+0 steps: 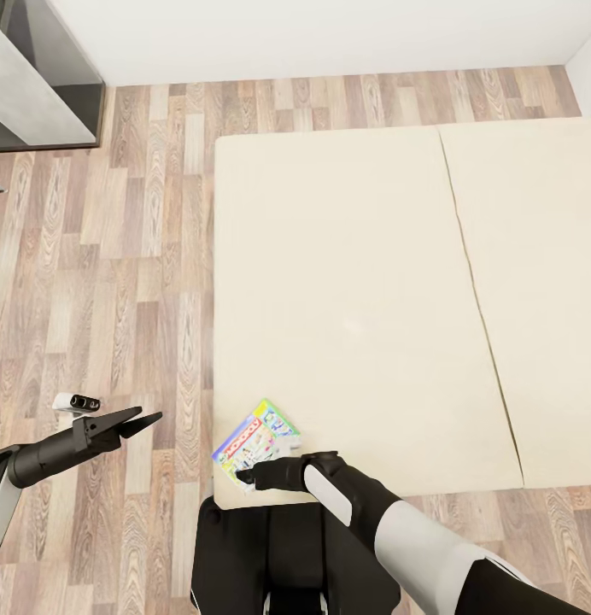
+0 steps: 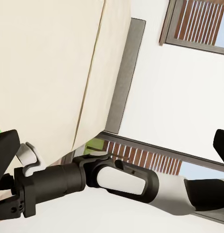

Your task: Put all the toys in the child's room - the three board games (two on the bed and one on the table), the two jigsaw puzzles on the table, and the tennis ball on the table - inside the toy box on the table in the child's room.

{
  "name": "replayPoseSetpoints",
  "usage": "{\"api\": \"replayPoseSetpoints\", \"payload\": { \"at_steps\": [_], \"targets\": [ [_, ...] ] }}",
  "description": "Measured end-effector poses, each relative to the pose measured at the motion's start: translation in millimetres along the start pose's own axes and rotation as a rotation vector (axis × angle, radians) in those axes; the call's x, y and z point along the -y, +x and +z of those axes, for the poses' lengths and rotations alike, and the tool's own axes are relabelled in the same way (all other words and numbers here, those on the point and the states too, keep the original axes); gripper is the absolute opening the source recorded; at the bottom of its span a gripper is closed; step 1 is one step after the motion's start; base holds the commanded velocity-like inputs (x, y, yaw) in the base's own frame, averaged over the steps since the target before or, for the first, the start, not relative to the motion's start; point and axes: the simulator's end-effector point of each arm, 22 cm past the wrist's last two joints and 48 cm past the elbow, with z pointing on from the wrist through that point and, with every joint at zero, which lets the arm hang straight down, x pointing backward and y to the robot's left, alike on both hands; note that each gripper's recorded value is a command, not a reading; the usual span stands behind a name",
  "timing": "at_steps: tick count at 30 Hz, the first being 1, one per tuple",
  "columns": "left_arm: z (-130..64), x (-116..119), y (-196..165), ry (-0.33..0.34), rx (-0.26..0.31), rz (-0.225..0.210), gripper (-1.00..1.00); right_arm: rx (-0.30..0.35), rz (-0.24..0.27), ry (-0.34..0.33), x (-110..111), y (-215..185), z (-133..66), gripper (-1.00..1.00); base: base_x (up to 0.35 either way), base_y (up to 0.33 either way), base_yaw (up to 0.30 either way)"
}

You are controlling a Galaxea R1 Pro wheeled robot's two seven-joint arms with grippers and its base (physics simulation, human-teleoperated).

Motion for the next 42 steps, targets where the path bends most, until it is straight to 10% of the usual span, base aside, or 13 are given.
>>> {"api": "replayPoseSetpoints", "payload": {
  "at_steps": [42],
  "targets": [
    [0.0, -0.2, 0.0, 0.001, 0.001, -0.001, 1.0, 0.002, 0.0, -0.001, -0.3, -0.4, 0.3, 1.0, -0.003, 0.021, 0.009]
  ]
}}
